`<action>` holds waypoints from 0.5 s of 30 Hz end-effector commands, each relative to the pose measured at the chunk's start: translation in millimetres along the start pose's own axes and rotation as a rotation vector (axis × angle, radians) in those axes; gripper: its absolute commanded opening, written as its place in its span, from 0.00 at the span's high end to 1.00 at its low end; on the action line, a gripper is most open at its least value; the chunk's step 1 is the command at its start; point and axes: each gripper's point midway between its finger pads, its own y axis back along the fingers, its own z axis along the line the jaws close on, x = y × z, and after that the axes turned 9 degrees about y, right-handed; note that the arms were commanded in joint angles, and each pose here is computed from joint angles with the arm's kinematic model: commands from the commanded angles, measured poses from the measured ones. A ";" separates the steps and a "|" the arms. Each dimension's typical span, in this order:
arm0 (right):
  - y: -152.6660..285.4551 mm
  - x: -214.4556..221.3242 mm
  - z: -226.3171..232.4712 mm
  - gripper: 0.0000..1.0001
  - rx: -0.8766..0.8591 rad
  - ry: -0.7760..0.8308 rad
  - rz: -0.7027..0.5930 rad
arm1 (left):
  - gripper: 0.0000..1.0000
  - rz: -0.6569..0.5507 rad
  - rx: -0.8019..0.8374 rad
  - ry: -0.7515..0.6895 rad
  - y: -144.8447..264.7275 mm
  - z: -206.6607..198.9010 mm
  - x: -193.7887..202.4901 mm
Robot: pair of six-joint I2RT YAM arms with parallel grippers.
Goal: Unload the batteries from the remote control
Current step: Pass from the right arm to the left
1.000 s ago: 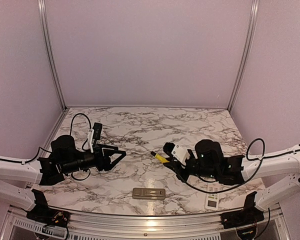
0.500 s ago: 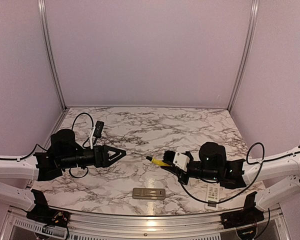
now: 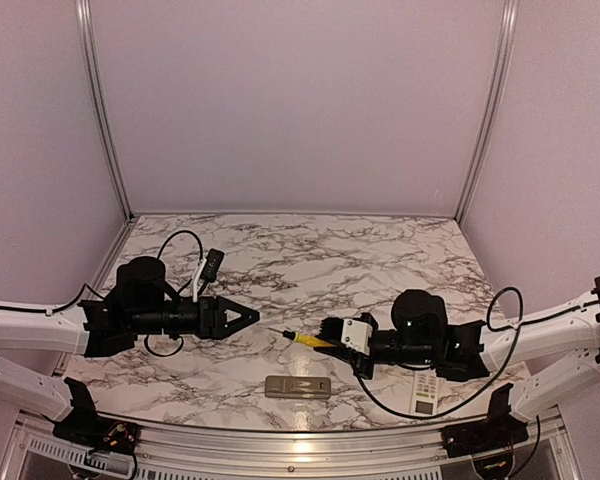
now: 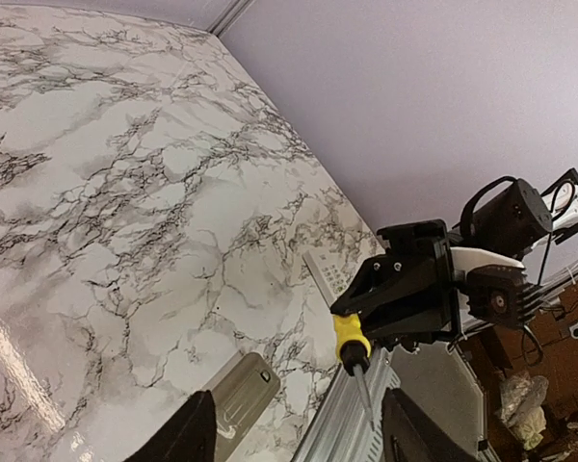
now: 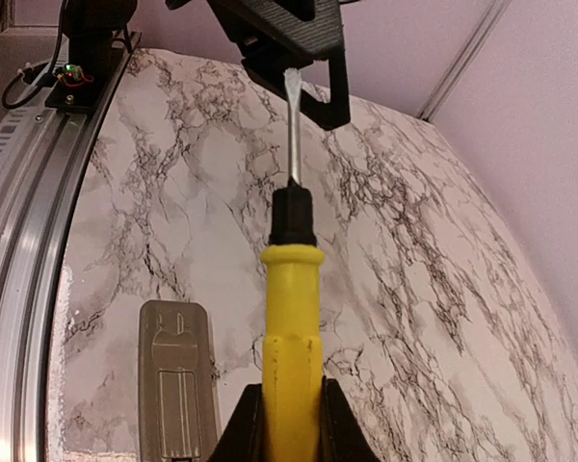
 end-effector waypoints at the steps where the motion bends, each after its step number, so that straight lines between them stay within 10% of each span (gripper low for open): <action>1: -9.2 -13.0 0.4 1.00 -0.025 0.022 -0.015 | 0.39 0.034 0.069 -0.029 -7.6 -17.3 1.2; 15: -13.1 -10.2 0.0 1.00 -0.019 0.025 -0.008 | 0.57 0.099 0.080 -0.025 -21.8 -15.9 15.1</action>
